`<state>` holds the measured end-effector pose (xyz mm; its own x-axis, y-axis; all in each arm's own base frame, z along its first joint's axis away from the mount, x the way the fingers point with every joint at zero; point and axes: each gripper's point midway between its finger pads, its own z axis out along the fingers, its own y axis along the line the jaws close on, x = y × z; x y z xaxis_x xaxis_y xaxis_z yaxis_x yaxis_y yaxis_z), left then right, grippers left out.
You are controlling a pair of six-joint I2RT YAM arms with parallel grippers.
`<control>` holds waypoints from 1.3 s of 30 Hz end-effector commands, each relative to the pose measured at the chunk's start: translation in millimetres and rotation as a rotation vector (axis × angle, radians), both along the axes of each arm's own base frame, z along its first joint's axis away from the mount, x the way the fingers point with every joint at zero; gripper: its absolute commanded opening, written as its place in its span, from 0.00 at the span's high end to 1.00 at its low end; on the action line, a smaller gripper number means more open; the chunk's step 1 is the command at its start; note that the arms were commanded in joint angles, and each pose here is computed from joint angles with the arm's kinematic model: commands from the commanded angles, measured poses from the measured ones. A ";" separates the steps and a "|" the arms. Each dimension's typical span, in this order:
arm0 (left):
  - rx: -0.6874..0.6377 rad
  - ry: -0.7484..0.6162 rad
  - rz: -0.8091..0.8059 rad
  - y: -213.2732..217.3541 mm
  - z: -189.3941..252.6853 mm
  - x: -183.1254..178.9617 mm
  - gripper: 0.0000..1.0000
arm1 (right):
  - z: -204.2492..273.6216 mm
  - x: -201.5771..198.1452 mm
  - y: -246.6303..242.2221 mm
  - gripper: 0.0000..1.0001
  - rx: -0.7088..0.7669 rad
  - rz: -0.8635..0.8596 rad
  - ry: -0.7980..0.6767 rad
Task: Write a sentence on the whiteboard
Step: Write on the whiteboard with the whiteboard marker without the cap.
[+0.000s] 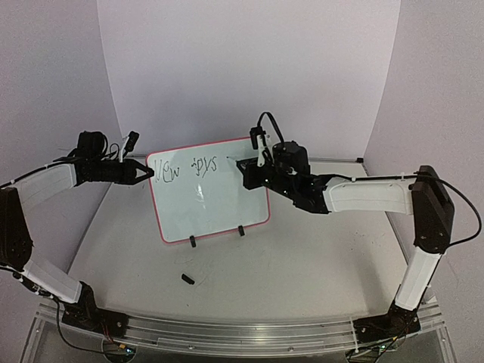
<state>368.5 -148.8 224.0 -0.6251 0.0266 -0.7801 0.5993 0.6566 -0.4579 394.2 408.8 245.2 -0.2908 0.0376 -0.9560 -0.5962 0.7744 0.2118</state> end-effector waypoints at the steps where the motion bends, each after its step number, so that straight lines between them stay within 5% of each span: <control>1: 0.023 0.017 0.033 4.6 0.2 6.7 0.90 | 6.7 7.2 9.3 1.00 0.014 -0.001 -0.011; 16: 0.078 0.014 0.021 7.9 -13.9 6.0 1.00 | -3.5 15.0 6.8 1.00 -0.005 -0.047 0.002; 39: 0.104 0.011 0.006 8.7 -20.3 3.3 1.00 | -7.0 26.7 -9.8 1.00 -0.030 -0.163 -0.001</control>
